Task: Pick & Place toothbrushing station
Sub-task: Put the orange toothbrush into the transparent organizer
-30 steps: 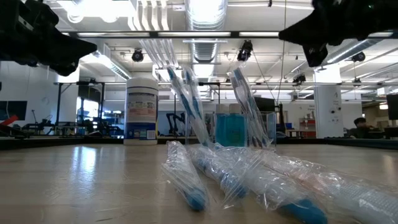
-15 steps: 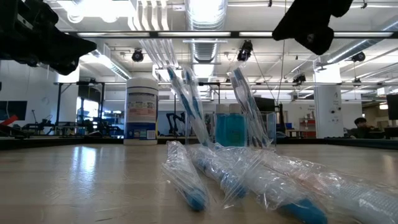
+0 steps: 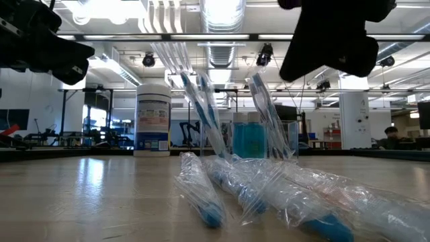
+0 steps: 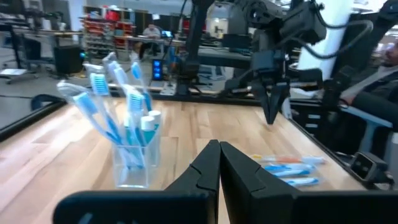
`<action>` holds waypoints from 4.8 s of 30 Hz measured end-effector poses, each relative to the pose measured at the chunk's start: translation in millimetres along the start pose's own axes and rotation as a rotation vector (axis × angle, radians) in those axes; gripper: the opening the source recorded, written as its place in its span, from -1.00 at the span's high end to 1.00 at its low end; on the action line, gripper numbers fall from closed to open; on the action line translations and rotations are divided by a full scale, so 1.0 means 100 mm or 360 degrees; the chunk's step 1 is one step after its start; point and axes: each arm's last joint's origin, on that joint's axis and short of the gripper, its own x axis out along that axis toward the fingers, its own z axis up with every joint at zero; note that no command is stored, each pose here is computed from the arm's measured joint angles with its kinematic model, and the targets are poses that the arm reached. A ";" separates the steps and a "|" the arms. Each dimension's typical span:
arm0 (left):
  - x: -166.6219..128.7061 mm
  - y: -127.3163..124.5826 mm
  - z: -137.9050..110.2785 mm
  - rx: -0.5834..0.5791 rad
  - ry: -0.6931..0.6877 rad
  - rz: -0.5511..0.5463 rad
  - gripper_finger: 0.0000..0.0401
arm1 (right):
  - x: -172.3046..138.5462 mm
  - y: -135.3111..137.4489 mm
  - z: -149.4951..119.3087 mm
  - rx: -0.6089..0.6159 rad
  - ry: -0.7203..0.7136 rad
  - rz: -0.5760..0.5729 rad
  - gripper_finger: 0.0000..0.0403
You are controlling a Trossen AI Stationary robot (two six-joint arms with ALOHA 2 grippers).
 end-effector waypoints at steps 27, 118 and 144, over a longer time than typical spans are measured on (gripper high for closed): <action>0.00 -0.02 -0.02 0.0084 0.0048 -0.0091 0.94 | 0.60 0.30 -0.22 0.0532 0.0258 -0.0397 -0.06; 0.01 -0.02 -0.03 -0.0064 0.0058 -0.0115 0.94 | -0.12 -1.05 -0.13 -0.1000 -0.1365 0.0396 0.96; 0.01 0.00 -0.01 -0.0007 0.0004 0.0017 0.94 | -0.69 -1.89 0.39 -0.0860 -0.1813 0.0094 0.96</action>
